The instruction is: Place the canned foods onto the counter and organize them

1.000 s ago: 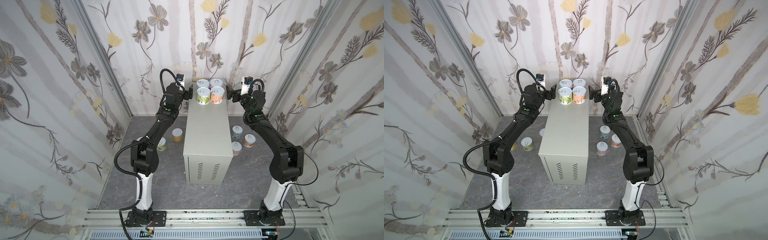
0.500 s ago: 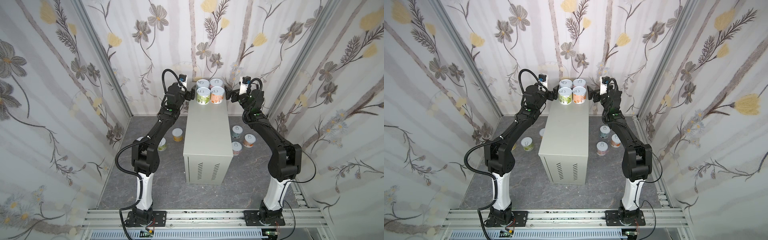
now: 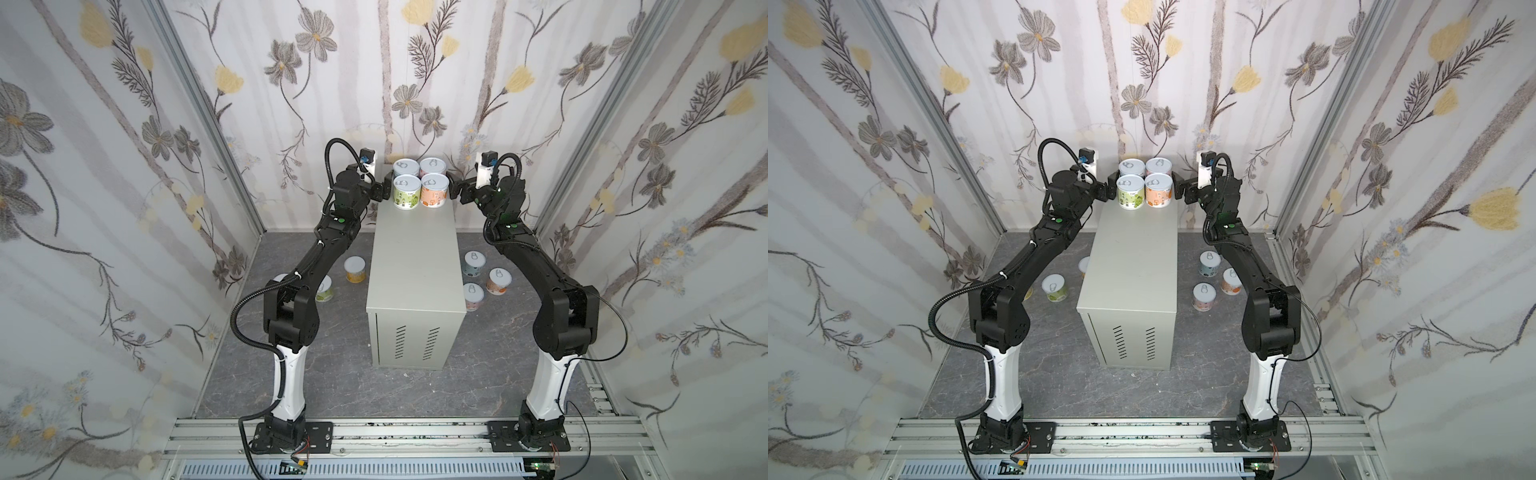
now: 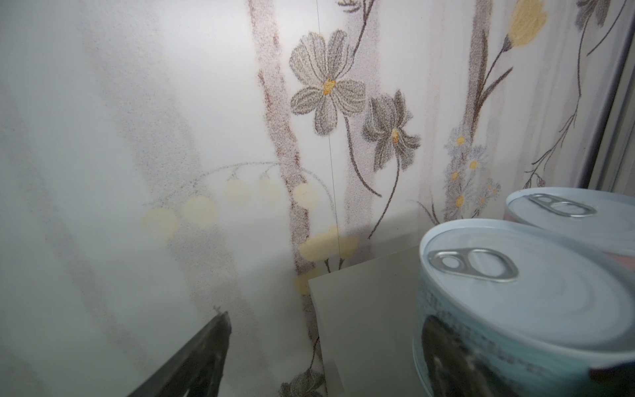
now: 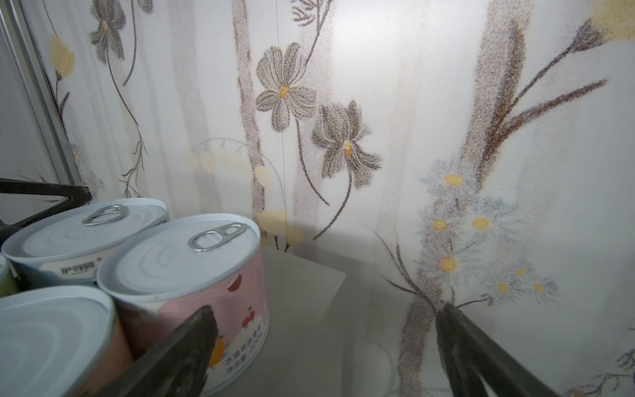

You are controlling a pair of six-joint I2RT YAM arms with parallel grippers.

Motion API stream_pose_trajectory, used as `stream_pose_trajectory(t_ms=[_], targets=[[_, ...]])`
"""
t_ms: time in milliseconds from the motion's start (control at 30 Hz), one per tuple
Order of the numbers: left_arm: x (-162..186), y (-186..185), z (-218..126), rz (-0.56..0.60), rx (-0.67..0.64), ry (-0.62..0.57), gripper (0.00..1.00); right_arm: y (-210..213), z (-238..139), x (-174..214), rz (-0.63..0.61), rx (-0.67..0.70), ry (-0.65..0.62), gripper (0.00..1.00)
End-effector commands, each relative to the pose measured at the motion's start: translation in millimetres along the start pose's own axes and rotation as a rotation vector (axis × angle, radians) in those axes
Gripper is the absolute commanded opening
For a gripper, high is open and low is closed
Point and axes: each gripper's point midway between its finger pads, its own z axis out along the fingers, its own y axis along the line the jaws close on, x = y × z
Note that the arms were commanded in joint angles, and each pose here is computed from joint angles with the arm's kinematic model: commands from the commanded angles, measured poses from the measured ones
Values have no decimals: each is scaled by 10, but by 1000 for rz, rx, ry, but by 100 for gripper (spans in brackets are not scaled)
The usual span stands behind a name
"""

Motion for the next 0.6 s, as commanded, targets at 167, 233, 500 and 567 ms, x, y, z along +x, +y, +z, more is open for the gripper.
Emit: stream_pose_trajectory(t_ms=[167, 233, 500, 567], targets=[[-3, -43, 2, 29, 16, -2, 89, 31, 16, -34, -8, -20, -13, 100], [2, -44, 0, 29, 14, 0, 89, 33, 24, -23, -6, -22, -11, 100], [32, 33, -5, 34, -30, 14, 90, 27, 22, -23, -7, -19, -8, 100], [2, 72, -25, 38, -50, 15, 91, 20, 15, -39, -9, -13, -8, 100]])
